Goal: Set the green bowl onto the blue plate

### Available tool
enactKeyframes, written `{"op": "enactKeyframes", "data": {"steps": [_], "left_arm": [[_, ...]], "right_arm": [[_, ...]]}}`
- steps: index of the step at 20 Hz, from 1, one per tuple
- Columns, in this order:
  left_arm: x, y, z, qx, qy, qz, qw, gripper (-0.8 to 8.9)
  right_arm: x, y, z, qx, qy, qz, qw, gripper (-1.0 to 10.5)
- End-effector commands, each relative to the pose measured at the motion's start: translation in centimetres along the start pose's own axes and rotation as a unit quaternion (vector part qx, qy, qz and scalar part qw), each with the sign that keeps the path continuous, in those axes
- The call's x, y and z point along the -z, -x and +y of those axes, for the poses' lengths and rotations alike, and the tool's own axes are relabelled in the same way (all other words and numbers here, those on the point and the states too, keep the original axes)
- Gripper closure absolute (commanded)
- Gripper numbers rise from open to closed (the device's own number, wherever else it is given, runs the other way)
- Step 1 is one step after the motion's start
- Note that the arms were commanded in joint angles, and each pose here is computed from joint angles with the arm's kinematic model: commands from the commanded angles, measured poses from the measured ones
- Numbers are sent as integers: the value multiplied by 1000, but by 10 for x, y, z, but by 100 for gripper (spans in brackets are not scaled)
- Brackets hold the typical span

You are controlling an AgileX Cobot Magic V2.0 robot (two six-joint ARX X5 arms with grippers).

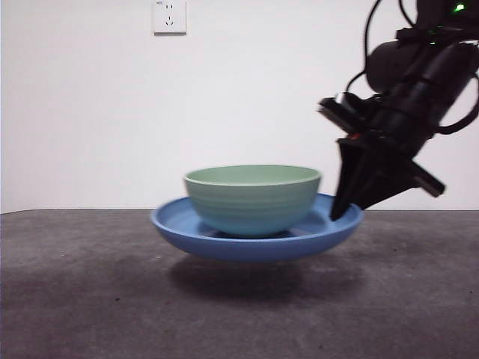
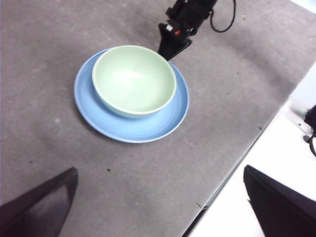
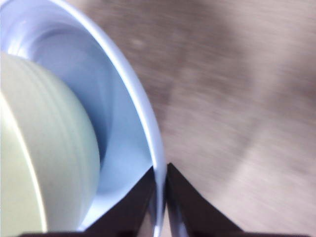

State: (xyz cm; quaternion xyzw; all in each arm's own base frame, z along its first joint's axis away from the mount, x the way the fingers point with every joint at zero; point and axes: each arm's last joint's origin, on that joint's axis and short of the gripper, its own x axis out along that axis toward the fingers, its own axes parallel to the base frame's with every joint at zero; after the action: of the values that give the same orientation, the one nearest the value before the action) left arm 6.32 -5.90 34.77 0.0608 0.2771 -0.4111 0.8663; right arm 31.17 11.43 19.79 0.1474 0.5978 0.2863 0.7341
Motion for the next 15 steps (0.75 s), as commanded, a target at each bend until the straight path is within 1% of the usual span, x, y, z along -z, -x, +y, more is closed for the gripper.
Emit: {"op": "enactKeyframes", "data": {"steps": [1,5,7,9,12,15], "left_arm": [[-3,1,0,1,-3,-6,1000,187],[-3,1,0,1,-3,-6,1000,187],[-3,1,0,1,-3,-6,1000,187],[-3,1,0,1,-3,-7,1000,187],[-3,1,0,1,-3,-7,1000,187],[-3,1,0,1,-3,-7,1000,187]], "right_arm": [[-6,-17,10,-15,-17,8,1000,936],[-5,-43,17,-19,-12,24,999,936],[-5,-51,15,-16,-21,30,999,936],[-6,-57,12,-13,-25,33,999,936],[-6,-57,10,10,-25,26,999,936],[-6,-57,11,2,-28,30,999,936]]}}
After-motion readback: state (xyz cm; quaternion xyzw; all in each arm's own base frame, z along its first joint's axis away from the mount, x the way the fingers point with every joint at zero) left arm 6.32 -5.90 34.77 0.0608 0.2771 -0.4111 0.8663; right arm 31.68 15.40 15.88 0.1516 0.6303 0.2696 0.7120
